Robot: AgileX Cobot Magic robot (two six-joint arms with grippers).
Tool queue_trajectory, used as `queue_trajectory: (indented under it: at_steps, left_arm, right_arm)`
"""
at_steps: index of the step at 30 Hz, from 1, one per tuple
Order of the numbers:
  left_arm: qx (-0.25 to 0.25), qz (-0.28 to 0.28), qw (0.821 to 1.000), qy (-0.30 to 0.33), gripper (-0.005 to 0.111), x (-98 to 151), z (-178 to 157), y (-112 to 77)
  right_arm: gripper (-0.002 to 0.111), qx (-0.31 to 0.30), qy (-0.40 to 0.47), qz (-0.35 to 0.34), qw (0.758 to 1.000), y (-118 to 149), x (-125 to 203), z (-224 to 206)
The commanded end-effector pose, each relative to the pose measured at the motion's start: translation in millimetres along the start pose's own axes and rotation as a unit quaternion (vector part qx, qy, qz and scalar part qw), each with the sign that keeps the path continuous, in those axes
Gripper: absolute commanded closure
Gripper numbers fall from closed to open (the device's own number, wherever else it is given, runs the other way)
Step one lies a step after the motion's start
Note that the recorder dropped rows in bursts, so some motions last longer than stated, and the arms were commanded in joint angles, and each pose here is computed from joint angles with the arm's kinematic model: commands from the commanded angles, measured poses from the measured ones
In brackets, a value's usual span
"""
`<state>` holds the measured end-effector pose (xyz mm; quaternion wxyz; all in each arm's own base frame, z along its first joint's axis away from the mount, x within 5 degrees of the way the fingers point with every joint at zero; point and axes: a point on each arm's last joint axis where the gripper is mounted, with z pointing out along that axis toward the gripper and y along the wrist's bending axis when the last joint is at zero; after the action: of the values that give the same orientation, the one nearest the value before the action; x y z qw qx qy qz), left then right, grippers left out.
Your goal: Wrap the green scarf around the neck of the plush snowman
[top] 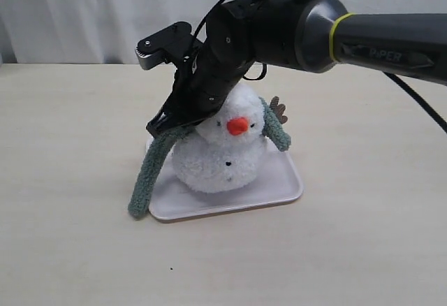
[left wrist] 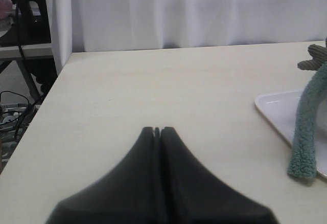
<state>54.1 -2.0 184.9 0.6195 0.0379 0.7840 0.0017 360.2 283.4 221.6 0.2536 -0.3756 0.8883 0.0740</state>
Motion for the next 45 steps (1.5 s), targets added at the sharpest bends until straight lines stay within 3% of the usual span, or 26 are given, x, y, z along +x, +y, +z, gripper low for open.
queue_trajectory:
  at_steps: [1, 14, 17, 21, 23, 25, 28, 37, 42, 45]
  left_arm:
    - [0.000, -0.002, 1.000, -0.007, 0.107, -0.5, 0.0, -0.1]
    - [0.000, -0.002, 1.000, -0.007, 0.107, -0.5, 0.0, -0.1]
    - [0.000, -0.002, 1.000, -0.007, 0.107, -0.5, 0.0, -0.1]
    - [0.000, -0.002, 1.000, -0.007, 0.107, -0.5, 0.0, -0.1]
    - [0.000, -0.002, 1.000, -0.007, 0.107, -0.5, 0.0, -0.1]
    - [0.000, -0.002, 1.000, -0.007, 0.107, -0.5, 0.0, -0.1]
    - [0.000, -0.002, 1.000, -0.007, 0.107, -0.5, 0.0, -0.1]
    - [0.000, -0.002, 1.000, -0.007, 0.107, -0.5, 0.0, -0.1]
    - [0.000, -0.002, 1.000, -0.007, 0.107, -0.5, 0.0, -0.1]
    - [0.000, -0.002, 1.000, -0.007, 0.107, -0.5, 0.0, -0.1]
  right_arm:
    - [0.104, -0.004, 0.033, -0.008, 0.999, 1.5, 8.3, 10.1]
    - [0.104, -0.038, -0.022, -0.008, 0.999, 6.8, -13.2, -48.9]
    - [0.104, -0.063, -0.019, -0.038, 0.997, 11.6, -12.4, -62.0]
    - [0.088, -0.085, 0.006, -0.048, 0.995, 15.4, -7.2, -74.7]
    - [0.073, -0.057, 0.012, -0.029, 0.998, 9.2, -5.9, -86.7]
    - [0.063, 0.009, 0.004, 0.000, 1.000, -7.4, -5.1, -103.9]
    - [0.055, 0.058, -0.019, 0.032, 0.998, -26.7, 0.2, -127.1]
    - [0.055, 0.095, -0.010, 0.125, 0.987, -85.6, 57.7, -144.7]
    - [0.055, 0.062, -0.008, 0.092, 0.994, -92.5, 93.6, -109.6]
    - [0.055, 0.046, -0.041, 0.062, 0.996, -89.0, 96.7, -92.0]
